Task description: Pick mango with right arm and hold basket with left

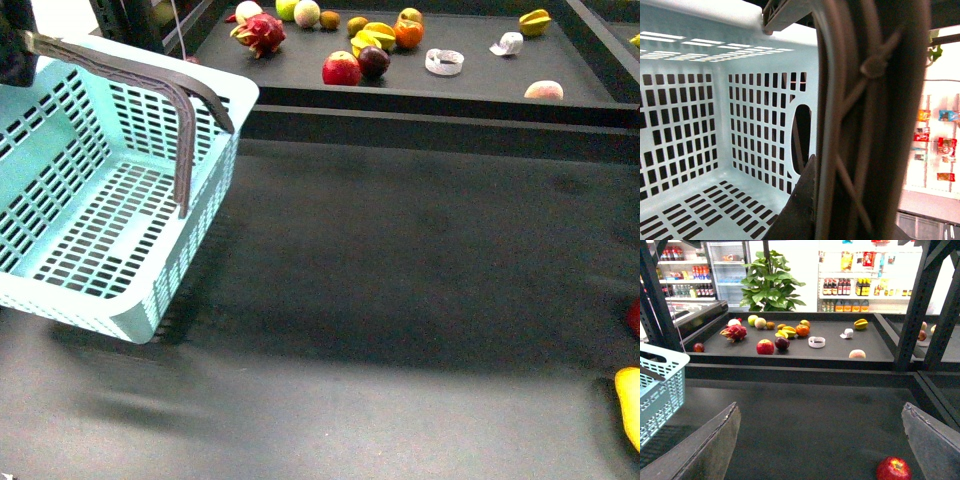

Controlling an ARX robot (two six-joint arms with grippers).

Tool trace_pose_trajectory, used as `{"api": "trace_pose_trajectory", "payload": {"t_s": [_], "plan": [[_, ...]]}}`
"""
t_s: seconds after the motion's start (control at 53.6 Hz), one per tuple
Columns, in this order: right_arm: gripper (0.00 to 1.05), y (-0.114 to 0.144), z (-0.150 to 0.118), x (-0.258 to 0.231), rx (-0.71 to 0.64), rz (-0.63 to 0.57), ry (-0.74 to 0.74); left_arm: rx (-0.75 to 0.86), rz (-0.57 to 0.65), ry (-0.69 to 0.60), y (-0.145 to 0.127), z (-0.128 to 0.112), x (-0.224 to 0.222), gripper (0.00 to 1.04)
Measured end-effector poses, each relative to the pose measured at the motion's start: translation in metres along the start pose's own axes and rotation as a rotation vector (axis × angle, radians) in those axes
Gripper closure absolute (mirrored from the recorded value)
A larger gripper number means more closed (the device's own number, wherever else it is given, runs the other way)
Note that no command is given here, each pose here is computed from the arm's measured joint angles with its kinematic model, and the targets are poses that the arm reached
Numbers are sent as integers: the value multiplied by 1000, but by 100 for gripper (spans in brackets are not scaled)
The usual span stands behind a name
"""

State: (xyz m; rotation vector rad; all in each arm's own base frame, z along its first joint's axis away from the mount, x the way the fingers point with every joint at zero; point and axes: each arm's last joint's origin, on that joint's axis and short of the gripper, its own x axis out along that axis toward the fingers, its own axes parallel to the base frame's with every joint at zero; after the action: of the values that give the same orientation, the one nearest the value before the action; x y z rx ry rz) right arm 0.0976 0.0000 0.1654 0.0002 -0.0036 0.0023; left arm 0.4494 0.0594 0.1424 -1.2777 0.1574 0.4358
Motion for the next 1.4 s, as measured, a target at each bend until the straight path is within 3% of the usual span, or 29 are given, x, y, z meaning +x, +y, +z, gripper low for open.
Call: {"api": "trace_pose_trajectory", "payload": {"t_s": [0.131, 0.298, 0.541, 0.839, 0.951, 1.1, 1.398], "plan": [[8, 0, 0, 0, 0, 0, 0, 40, -48, 0, -6, 7, -38, 99], [8, 0, 0, 0, 0, 0, 0, 117, -92, 31, -9, -15, -96, 99], [8, 0, 0, 0, 0, 0, 0, 347, -210, 164, -19, -77, -153, 99], [8, 0, 0, 0, 0, 0, 0, 630, -447, 266, -35, -151, -198, 99], [8, 0, 0, 0, 0, 0, 0, 771, -527, 319, -37, -178, -197, 99], [8, 0, 0, 0, 0, 0, 0, 839, -565, 379, -41, -197, -187, 99], [8, 0, 0, 0, 0, 0, 0, 880, -586, 430, -37, -207, -174, 99]]}}
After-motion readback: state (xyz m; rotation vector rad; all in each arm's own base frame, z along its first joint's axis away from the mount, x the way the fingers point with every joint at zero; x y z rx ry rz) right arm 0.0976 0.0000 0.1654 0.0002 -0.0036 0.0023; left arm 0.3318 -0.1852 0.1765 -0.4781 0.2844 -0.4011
